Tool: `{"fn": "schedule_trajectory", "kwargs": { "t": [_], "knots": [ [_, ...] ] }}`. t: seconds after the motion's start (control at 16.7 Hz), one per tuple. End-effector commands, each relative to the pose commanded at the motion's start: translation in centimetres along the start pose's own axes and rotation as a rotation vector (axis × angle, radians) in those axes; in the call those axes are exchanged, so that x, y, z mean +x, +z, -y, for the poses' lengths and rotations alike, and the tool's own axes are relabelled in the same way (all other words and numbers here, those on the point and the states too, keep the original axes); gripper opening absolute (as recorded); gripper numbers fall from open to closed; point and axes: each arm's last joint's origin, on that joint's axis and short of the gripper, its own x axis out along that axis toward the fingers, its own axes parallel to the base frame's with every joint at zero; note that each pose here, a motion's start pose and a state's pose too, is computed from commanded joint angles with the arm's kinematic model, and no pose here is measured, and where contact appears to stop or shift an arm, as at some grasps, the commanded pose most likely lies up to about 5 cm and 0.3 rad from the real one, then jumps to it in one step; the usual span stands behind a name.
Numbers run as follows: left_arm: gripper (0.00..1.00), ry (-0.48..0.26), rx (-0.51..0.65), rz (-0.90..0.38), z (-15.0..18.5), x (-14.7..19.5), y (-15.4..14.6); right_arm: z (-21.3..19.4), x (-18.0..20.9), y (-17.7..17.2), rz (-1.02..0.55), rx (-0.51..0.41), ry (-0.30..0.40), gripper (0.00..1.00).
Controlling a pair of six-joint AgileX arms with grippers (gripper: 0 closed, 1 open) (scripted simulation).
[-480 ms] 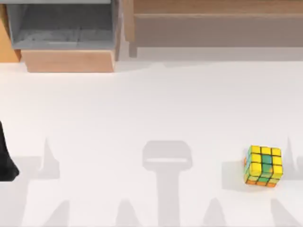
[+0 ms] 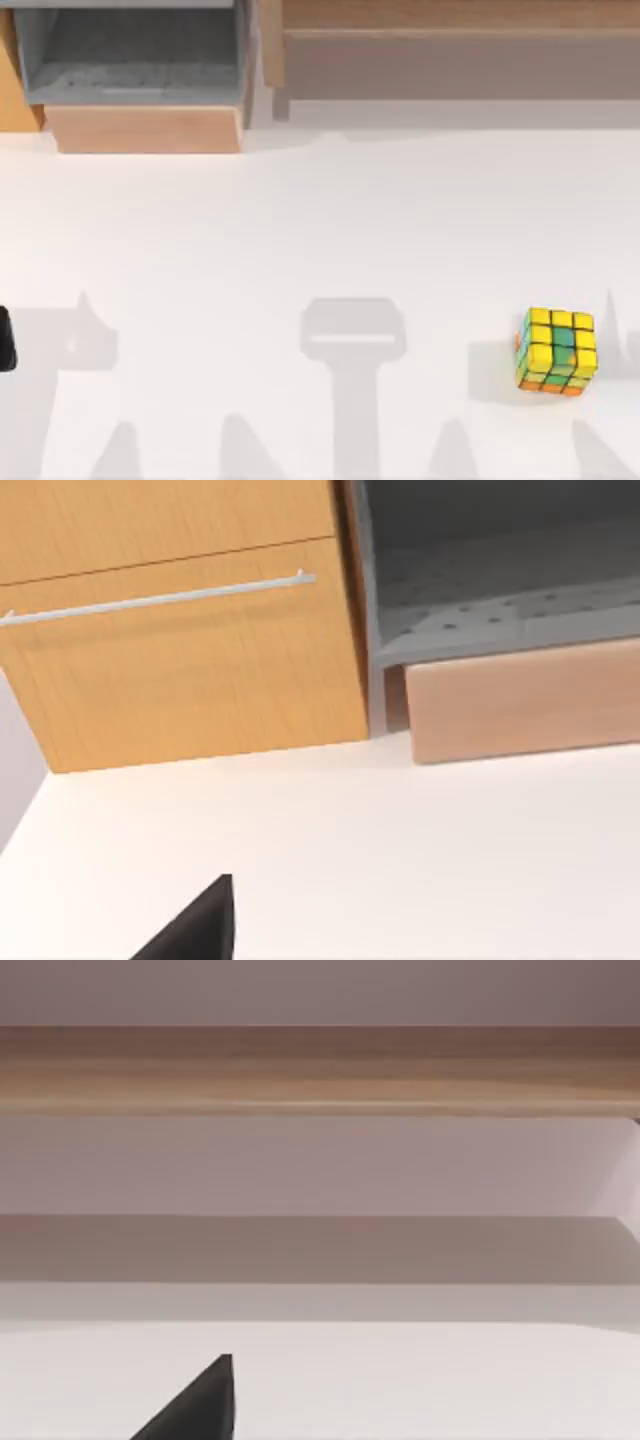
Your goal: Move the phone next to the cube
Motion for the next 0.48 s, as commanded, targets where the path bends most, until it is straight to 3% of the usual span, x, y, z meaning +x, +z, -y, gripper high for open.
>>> {"fn": "schedule_trajectory", "kwargs": {
  "t": [0.24,0.48],
  "knots": [
    [1.00,-0.024,0.176,-0.298,-1.3,2.4,2.6,0.0,0.0,0.0,0.000,0.000,0.000,1.00],
    [1.00,-0.126,0.297,-0.627,-2.7,6.8,2.8,0.0,0.0,0.0,0.000,0.000,0.000,1.00]
  ]
}}
